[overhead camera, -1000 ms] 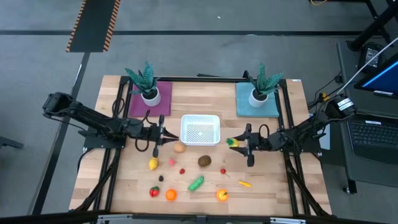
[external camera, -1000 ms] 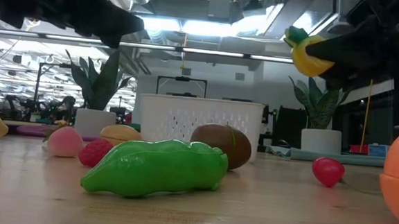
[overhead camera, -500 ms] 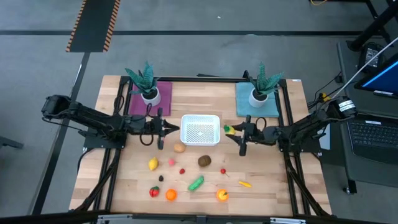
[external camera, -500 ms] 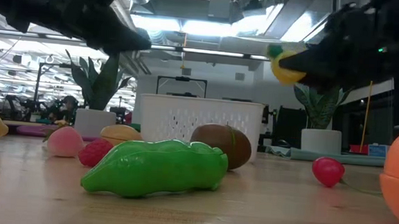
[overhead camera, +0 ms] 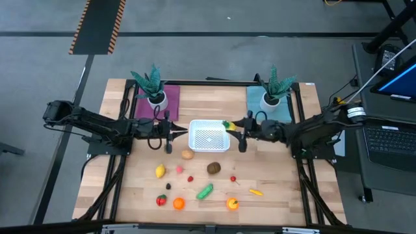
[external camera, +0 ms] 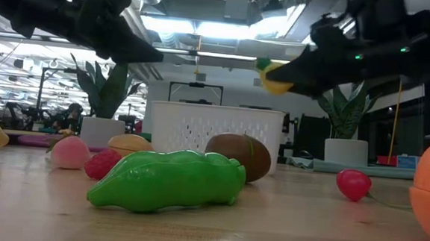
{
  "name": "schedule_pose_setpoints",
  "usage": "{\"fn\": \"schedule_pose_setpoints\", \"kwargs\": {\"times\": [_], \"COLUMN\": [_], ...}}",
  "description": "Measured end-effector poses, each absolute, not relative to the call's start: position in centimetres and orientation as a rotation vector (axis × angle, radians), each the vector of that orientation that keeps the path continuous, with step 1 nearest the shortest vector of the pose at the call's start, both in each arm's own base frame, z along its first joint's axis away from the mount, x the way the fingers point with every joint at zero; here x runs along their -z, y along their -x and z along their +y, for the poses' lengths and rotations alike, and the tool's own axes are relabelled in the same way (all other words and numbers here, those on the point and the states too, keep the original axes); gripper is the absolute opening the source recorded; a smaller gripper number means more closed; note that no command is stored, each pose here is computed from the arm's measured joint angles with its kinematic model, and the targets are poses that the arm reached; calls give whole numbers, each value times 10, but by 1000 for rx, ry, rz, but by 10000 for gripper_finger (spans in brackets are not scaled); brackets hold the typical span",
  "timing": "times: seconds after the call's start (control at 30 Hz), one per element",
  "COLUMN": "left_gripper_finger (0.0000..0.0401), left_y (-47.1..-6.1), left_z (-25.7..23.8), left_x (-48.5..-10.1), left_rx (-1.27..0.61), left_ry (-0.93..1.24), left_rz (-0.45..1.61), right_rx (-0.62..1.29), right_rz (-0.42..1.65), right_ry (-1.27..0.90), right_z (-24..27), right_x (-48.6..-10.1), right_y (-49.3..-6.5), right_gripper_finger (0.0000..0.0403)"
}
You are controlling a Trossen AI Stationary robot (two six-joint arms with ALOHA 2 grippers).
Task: Pick and placing Produce into tupperware
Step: Put the yellow pineapple into the white bin
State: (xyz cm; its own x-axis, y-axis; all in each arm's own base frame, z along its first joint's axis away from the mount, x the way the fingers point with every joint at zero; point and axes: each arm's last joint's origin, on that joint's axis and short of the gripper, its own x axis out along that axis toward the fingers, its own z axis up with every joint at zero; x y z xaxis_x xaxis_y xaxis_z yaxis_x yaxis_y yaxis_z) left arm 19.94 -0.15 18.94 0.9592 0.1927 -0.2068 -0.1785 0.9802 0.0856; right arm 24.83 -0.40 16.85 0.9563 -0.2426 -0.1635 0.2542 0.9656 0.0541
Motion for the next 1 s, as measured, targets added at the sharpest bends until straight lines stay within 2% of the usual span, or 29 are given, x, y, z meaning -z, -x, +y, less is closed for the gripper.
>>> {"fn": "schedule_pose_setpoints", "kwargs": {"times": [0.23,0.5,0.77,1.0], "left_gripper_finger": [39,18,1,17], "left_y": [-199,-199,-198,-197], "left_z": [-1,-2,-1,-1], "left_x": [-188,-188,-183,-181], "left_rx": [-188,-187,-190,-190], "left_ry": [-69,-69,-48,-50], "left_rz": [229,231,277,303], "right_rx": [191,100,79,71], "right_rz": [153,163,433,676], "right_ry": [-44,-53,-113,-85], "right_z": [-19,-27,-34,-35], "right_x": [-169,-174,-181,-210], "right_y": [-282,-299,-312,-327], "right_gripper_finger": [173,173,173,173]}}
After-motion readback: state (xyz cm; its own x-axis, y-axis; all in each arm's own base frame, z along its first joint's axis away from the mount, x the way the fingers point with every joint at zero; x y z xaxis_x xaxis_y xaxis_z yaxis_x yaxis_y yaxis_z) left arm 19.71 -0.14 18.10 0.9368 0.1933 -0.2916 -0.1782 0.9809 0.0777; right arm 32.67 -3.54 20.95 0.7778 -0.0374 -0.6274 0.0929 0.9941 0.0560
